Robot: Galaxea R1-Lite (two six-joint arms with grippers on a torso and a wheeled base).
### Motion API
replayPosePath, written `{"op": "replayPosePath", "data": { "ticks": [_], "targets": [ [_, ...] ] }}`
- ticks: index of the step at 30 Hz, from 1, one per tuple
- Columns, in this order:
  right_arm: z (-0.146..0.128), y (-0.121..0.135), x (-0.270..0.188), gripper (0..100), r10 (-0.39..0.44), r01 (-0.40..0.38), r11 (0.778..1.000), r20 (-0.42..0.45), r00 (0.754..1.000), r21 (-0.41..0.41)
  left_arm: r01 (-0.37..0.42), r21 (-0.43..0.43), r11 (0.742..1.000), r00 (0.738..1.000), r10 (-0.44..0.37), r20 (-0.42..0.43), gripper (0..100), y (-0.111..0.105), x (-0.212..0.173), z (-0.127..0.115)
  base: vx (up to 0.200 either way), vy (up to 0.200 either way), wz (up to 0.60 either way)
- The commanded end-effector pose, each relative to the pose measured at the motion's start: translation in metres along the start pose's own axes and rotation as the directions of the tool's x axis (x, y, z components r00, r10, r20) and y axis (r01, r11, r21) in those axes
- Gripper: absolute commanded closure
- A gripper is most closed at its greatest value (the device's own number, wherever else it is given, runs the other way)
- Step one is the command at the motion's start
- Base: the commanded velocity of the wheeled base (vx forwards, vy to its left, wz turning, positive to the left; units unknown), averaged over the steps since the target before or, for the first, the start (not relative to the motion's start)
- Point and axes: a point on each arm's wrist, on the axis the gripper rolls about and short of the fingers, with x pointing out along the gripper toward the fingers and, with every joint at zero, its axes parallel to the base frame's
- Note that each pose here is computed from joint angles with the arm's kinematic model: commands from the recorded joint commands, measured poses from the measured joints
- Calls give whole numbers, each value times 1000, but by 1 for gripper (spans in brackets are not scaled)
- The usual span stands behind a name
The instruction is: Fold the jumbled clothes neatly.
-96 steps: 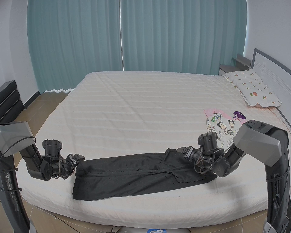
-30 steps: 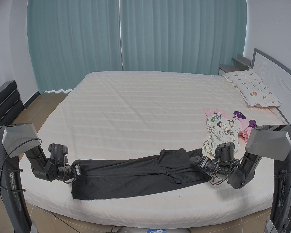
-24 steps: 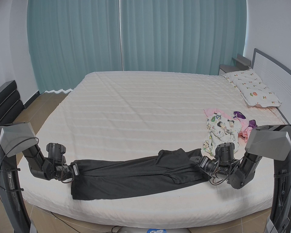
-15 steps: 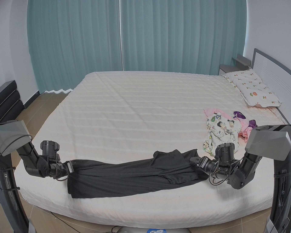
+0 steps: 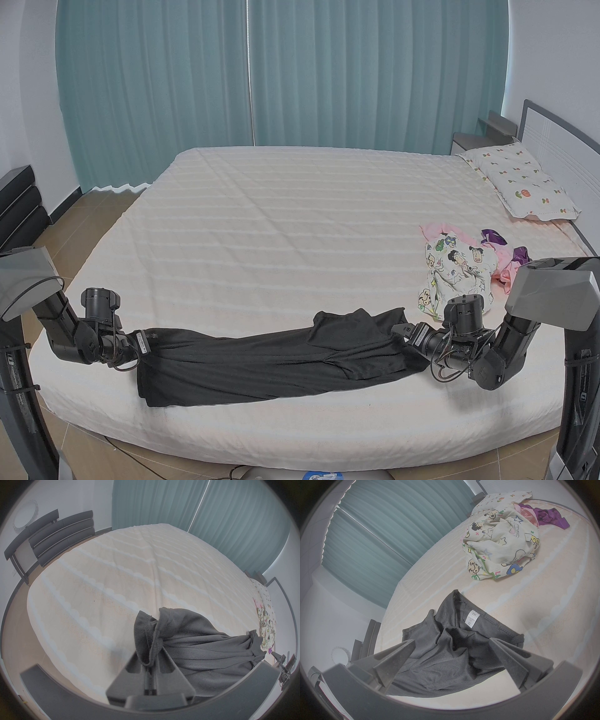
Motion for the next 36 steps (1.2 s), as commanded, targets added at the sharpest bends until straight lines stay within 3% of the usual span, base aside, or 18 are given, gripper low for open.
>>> {"op": "replayPosePath", "data": {
  "ticks": [1, 10, 15, 21, 24, 36],
  "targets": [
    [1, 0, 0, 0, 3, -3, 1000, 4, 1000, 0, 0, -2, 1000, 1000, 0, 5, 100, 0, 1, 2, 0, 0, 0],
    [3, 2, -1, 0, 20, -20, 1000, 23, 1000, 0, 4, -9, 1000, 1000, -4, 27, 100, 0, 0, 8, 0, 0, 0],
    [5, 2, -2, 0, 23, -23, 1000, 31, 999, 2, 19, -55, 998, 998, -15, 64, 100, -3, 1, 19, 0, 0, 0],
    [6, 4, -2, 0, 28, -28, 1000, 35, 999, 2, 11, -94, 995, 1000, -8, 28, 100, -8, -3, 23, 0, 0, 0],
    [8, 4, -3, 0, 36, -36, 999, 47, 998, 3, 25, -87, 996, 1000, -23, 19, 100, -19, -15, 25, 0, 0, 0],
    [10, 5, -4, 0, 45, -45, 999, 59, 997, 5, 94, -33, 995, 995, -93, 17, 100, -62, -42, 20, 0, -200, 0]
  ]
}}
